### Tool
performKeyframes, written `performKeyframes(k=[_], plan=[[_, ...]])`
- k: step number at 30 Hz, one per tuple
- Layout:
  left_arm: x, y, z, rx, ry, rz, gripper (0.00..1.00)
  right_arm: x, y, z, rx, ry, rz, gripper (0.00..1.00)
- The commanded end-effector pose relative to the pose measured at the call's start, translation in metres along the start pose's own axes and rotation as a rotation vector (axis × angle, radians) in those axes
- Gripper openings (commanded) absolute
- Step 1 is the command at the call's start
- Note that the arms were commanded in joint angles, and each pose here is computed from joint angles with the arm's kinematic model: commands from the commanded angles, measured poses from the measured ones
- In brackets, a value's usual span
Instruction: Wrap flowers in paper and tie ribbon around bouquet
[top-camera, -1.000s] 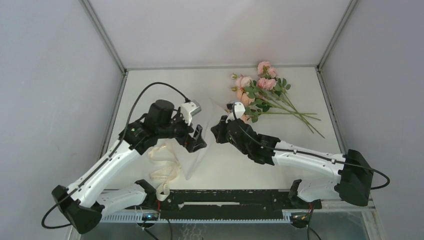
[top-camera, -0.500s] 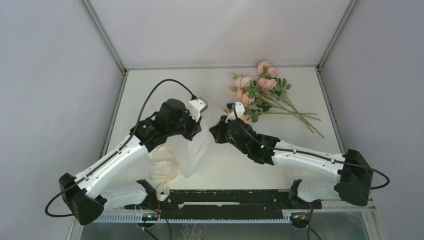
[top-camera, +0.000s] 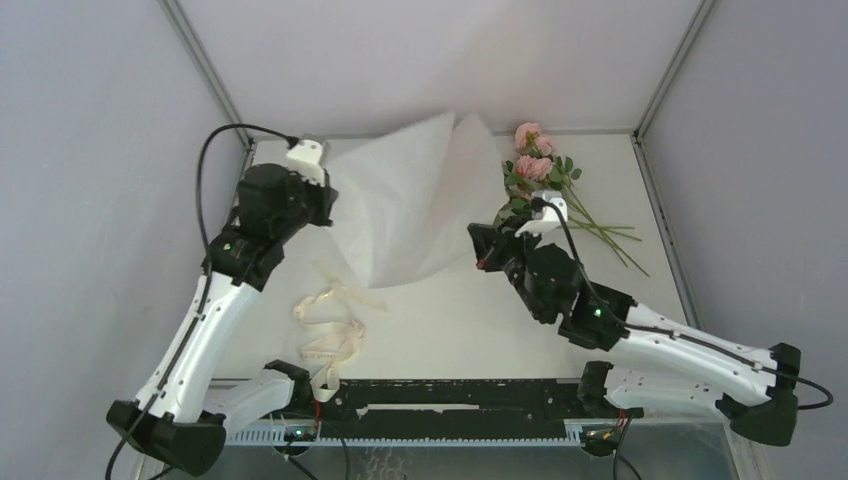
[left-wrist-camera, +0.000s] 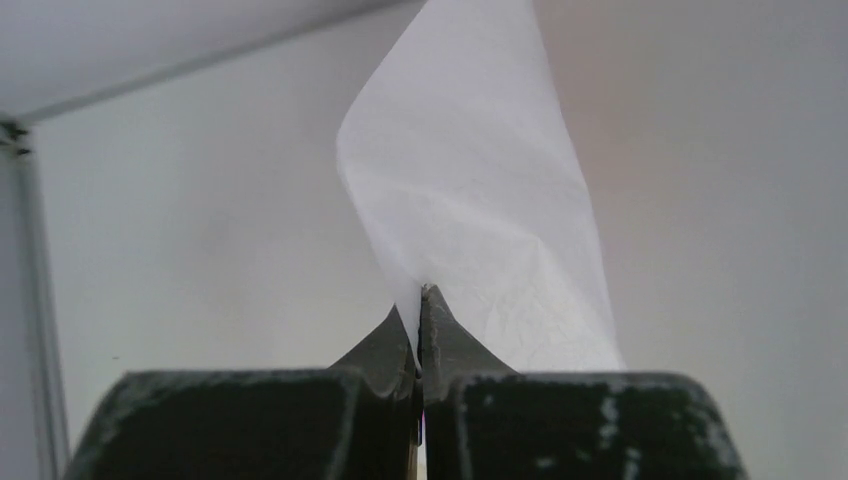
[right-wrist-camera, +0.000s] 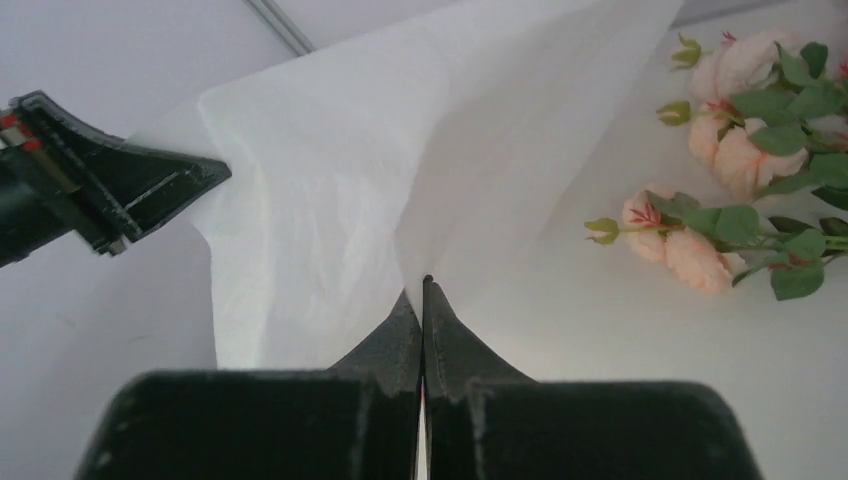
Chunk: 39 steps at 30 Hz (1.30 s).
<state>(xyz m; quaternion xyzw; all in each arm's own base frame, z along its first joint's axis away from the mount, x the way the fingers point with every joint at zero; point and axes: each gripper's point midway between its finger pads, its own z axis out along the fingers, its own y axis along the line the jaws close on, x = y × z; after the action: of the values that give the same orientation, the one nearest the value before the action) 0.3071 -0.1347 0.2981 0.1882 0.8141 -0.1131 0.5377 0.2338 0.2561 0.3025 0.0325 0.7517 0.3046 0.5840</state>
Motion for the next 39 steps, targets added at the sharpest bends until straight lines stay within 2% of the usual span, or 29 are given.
performKeyframes(k=[1, 6, 8, 11, 14, 16, 19, 23, 28, 33, 36, 39], plan=[[-0.041, 0.032, -0.023, -0.073, -0.197, -0.036, 0.0, -0.013, 0.002, -0.019, 0.044, -0.082, -0.065, 0.0], [0.01, 0.091, -0.007, -0.226, -0.163, -0.158, 0.0, 0.048, 0.007, -0.028, 0.016, 0.025, 0.003, 0.0], [0.036, 0.114, 0.007, -0.271, -0.107, -0.19, 0.0, 0.079, 0.01, -0.03, -0.004, 0.107, 0.022, 0.11], [0.075, 0.149, 0.022, -0.34, -0.01, -0.233, 0.0, 0.111, 0.011, -0.037, -0.019, 0.213, -0.028, 0.36], [0.102, 0.173, 0.035, -0.364, 0.069, -0.256, 0.0, 0.109, 0.003, -0.046, -0.016, 0.245, -0.09, 0.56], [0.117, 0.183, 0.043, -0.366, 0.12, -0.26, 0.0, 0.094, -0.006, -0.049, -0.029, 0.262, -0.125, 0.62], [0.136, 0.195, 0.052, -0.383, 0.178, -0.275, 0.0, 0.069, -0.031, -0.05, -0.011, 0.309, -0.116, 0.65], [0.152, 0.208, 0.056, -0.416, 0.224, -0.306, 0.0, 0.042, -0.092, -0.036, 0.135, 0.323, -0.068, 0.66], [0.163, 0.227, 0.056, -0.488, 0.265, -0.307, 0.0, 0.019, -0.159, -0.001, 0.263, 0.378, -0.055, 0.69], [0.162, 0.263, 0.048, -0.619, 0.303, -0.268, 0.0, 0.001, -0.218, 0.038, 0.372, 0.512, -0.005, 0.67], [0.16, 0.285, 0.045, -0.685, 0.33, -0.228, 0.0, 0.0, -0.242, 0.057, 0.412, 0.625, -0.072, 0.63], [0.169, 0.286, 0.05, -0.657, 0.38, -0.209, 0.0, -0.008, -0.281, 0.073, 0.508, 0.712, -0.175, 0.67]])
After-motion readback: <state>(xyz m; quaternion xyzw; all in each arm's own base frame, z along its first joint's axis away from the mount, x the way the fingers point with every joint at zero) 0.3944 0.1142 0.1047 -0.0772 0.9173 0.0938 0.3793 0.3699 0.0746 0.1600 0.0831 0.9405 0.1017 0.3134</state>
